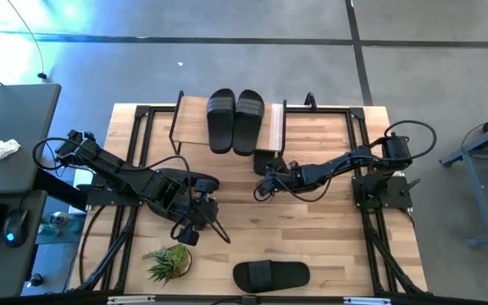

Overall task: Pick and place slides into the shelf
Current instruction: Put the black slide under the shelf

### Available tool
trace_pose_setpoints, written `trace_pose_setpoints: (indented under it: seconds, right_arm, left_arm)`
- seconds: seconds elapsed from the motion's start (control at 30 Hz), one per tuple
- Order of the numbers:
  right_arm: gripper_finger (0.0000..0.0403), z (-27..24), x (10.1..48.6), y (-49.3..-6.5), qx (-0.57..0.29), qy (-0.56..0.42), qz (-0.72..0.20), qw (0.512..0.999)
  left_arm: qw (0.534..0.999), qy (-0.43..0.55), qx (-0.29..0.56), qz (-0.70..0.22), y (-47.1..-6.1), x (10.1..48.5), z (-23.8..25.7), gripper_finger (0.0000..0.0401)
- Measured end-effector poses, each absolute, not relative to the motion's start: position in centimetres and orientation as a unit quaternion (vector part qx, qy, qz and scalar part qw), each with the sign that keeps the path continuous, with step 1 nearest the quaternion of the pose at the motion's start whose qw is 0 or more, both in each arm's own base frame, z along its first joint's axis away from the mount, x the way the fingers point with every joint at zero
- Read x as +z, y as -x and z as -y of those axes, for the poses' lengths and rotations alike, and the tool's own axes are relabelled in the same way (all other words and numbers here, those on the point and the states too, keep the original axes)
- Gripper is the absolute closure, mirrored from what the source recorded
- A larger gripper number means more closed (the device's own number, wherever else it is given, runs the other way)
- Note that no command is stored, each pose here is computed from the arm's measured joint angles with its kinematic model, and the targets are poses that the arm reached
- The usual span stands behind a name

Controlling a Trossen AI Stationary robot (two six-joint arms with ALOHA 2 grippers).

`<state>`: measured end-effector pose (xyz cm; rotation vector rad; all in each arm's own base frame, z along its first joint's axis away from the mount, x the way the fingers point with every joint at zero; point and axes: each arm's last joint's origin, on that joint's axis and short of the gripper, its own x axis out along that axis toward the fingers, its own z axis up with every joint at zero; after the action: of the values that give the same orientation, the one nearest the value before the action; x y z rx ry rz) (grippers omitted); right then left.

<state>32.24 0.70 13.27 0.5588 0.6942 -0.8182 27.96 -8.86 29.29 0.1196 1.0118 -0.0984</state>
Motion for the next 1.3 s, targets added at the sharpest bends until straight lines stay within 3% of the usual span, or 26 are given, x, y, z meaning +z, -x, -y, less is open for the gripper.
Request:
trace_pose_setpoints:
  seconds: [0.4, 0.63, 0.93, 1.13, 1.3]
  right_arm:
    - [0.0403, -1.0, 14.0, -31.1, -0.408, -0.255, -0.340, 0.808]
    - [0.0403, -2.5, 16.4, -30.1, -0.370, -0.242, -0.349, 0.826]
    - [0.0403, -5.8, 22.5, -27.5, -0.175, -0.310, -0.354, 0.865]
    - [0.0403, -9.2, 26.2, -24.8, -0.033, -0.477, -0.363, 0.799]
    - [0.0402, -13.9, 27.2, -23.2, 0.035, -0.529, -0.361, 0.767]
  left_arm:
    - [0.871, -0.053, -0.043, -0.486, -27.9, 29.3, 8.8, 0.0401]
    - [0.873, -0.051, -0.042, -0.483, -28.0, 29.3, 8.9, 0.0401]
    - [0.873, -0.032, -0.053, -0.485, -27.9, 29.4, 8.9, 0.0401]
    - [0.871, -0.017, -0.074, -0.485, -27.9, 29.4, 9.1, 0.0401]
    - [0.867, -0.010, -0.095, -0.489, -27.9, 29.4, 9.3, 0.0401]
